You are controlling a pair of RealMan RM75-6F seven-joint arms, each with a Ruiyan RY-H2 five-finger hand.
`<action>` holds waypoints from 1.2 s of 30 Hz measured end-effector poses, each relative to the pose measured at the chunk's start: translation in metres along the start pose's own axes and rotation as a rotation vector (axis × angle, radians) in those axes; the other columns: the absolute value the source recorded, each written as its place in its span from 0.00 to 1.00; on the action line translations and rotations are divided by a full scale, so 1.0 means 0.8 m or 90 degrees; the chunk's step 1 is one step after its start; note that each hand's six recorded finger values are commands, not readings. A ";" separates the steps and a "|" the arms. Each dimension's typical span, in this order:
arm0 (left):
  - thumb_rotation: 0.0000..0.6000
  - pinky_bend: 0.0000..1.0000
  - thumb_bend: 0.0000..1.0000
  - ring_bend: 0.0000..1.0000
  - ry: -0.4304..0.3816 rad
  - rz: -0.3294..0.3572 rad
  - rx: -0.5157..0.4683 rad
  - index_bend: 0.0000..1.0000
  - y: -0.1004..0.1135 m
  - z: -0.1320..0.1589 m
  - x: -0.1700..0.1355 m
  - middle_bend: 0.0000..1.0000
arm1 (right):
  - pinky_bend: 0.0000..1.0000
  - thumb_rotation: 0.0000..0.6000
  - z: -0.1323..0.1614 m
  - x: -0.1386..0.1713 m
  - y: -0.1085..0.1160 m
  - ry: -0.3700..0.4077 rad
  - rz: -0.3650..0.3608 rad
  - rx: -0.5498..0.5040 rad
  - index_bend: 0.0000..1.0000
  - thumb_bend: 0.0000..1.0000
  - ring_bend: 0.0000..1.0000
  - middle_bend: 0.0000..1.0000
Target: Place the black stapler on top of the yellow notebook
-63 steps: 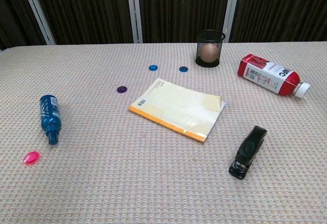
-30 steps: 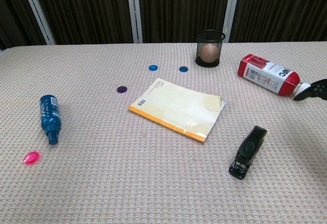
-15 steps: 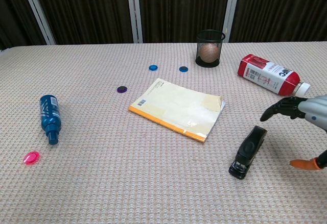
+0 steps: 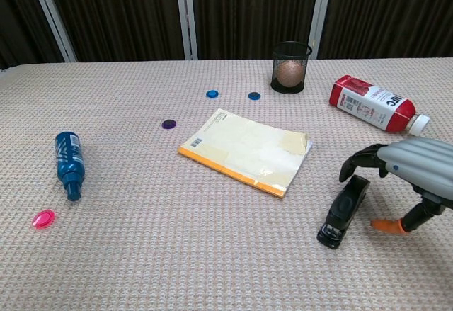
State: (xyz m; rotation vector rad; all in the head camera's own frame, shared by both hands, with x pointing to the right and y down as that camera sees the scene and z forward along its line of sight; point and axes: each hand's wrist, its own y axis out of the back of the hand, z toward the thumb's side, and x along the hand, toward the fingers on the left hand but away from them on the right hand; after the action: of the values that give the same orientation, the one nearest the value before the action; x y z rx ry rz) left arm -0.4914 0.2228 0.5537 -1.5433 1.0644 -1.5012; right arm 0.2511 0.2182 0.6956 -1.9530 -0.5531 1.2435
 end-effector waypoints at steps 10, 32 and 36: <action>1.00 0.16 0.30 0.00 0.003 -0.006 0.000 0.02 -0.002 -0.002 0.005 0.00 | 0.45 1.00 0.000 -0.017 -0.009 -0.005 0.002 -0.008 0.49 0.23 0.29 0.35; 1.00 0.16 0.30 0.00 0.002 -0.006 0.001 0.02 -0.003 -0.001 0.005 0.00 | 0.58 1.00 0.000 -0.016 0.018 -0.018 -0.050 0.004 0.63 0.23 0.42 0.47; 1.00 0.16 0.30 0.00 0.003 -0.009 0.003 0.02 -0.004 0.000 0.006 0.00 | 0.59 1.00 0.003 -0.023 0.034 -0.022 -0.058 -0.004 0.64 0.23 0.43 0.47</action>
State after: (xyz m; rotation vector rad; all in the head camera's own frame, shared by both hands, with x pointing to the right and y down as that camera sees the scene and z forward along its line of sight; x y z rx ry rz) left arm -0.4914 0.2200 0.5589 -1.5487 1.0538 -1.5168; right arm 0.2400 0.1890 0.6845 -1.8921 -0.6571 1.2214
